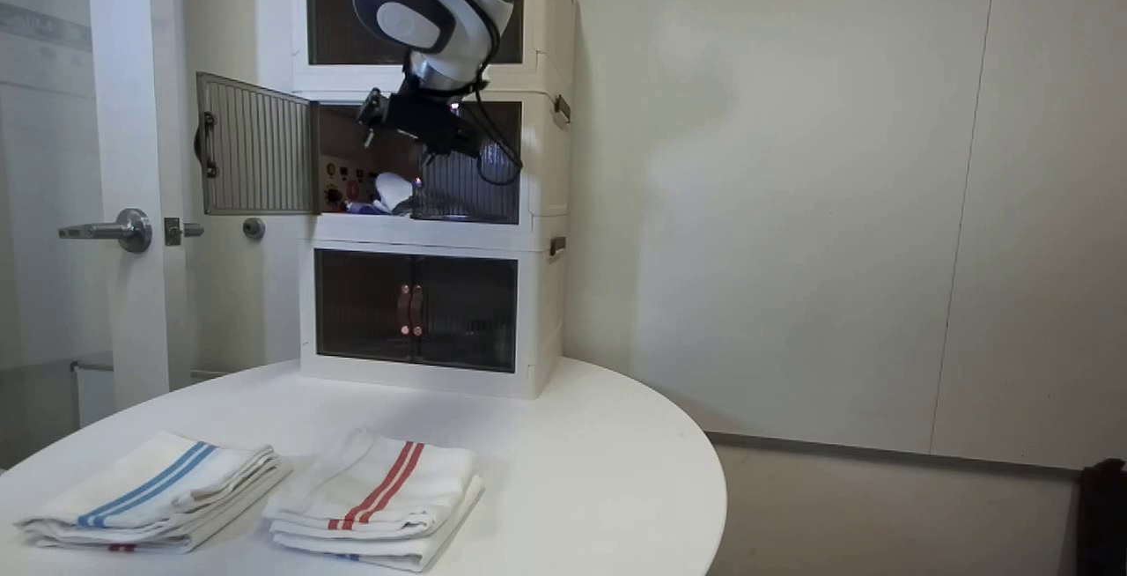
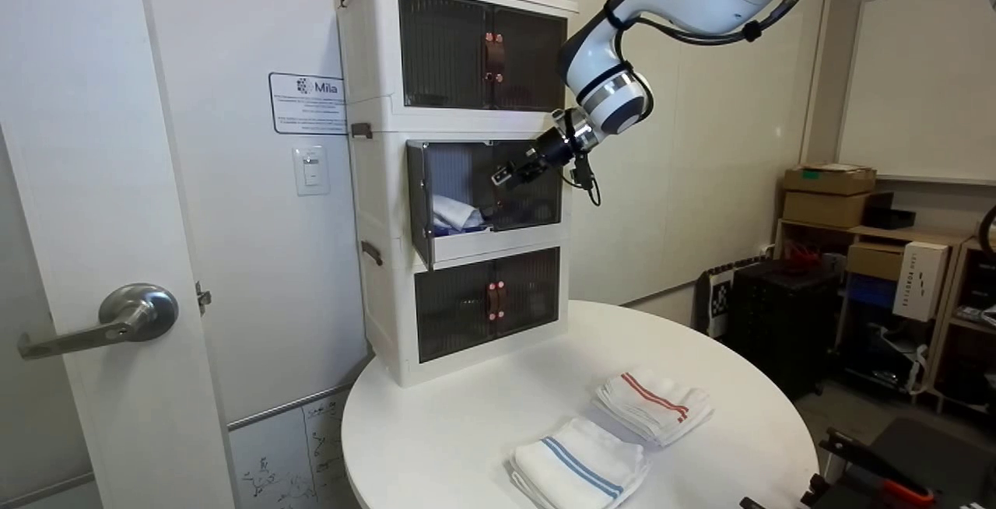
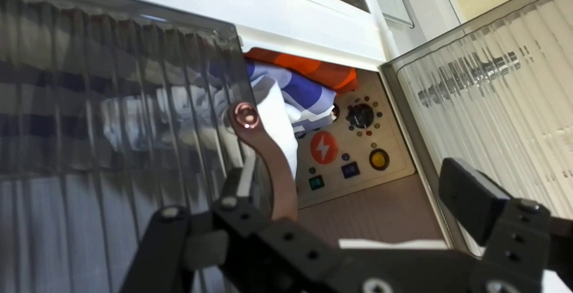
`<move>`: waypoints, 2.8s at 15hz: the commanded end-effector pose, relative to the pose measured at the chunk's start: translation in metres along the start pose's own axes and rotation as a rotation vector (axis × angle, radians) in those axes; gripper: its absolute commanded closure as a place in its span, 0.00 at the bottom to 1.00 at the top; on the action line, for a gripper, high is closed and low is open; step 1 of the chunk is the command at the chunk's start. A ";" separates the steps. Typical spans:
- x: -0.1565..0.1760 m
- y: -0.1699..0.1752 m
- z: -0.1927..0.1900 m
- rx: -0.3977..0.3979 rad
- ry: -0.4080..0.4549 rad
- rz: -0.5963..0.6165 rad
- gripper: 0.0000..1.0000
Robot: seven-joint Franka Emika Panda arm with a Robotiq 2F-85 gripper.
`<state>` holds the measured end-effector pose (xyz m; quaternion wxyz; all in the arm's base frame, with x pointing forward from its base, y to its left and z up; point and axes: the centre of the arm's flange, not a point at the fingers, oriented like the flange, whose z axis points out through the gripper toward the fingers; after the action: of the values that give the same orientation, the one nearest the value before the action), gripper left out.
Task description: Open the right cupboard
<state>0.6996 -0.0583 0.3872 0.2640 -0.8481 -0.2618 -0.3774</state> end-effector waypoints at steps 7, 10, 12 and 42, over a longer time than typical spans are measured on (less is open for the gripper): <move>0.016 -0.012 0.019 0.070 0.026 -0.036 0.00; 0.014 -0.019 0.024 0.145 0.016 -0.048 0.00; 0.012 -0.023 0.024 0.189 0.010 -0.055 0.00; -0.034 0.016 -0.057 0.065 -0.012 0.106 0.00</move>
<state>0.6767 -0.1103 0.3801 0.3078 -0.8437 -0.2598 -0.3550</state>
